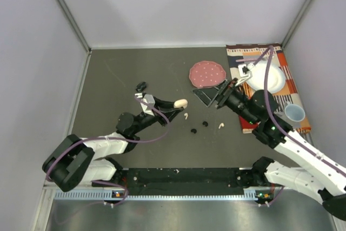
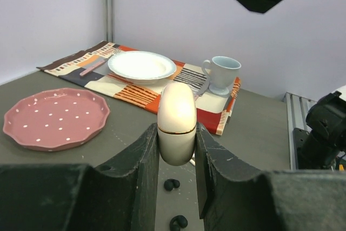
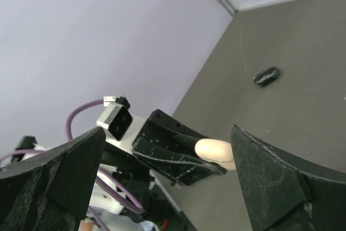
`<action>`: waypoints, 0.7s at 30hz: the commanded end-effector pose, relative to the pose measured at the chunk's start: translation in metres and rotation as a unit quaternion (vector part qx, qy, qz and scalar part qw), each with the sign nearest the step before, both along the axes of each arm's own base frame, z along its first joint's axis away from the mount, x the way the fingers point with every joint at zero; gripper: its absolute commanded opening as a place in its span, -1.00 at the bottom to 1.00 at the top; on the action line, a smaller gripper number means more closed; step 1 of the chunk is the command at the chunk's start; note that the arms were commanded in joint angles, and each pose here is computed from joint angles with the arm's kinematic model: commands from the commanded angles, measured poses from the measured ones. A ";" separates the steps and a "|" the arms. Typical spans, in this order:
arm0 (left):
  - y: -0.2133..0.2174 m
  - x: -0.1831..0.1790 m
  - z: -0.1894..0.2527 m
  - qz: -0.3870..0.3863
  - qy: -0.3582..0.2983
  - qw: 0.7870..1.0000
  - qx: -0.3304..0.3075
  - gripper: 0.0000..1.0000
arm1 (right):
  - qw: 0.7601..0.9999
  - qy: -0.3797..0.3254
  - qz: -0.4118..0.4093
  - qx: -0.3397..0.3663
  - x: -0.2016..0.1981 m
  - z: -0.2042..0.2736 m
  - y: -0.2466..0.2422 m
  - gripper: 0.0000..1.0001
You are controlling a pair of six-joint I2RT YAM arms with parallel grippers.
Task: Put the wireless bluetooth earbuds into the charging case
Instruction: Open the charging case.
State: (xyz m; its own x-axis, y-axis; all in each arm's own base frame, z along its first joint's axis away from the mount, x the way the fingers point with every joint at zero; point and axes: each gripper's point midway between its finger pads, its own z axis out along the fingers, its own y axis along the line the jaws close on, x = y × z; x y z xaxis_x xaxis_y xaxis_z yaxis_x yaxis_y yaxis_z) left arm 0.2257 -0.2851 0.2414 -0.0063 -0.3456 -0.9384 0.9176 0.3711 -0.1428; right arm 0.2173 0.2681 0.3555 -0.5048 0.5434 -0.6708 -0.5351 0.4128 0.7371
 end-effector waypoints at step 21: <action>0.012 -0.044 0.081 -0.045 -0.154 0.986 -0.046 -1.00 | 0.974 -0.087 0.127 -0.165 -0.034 -0.042 0.009 0.91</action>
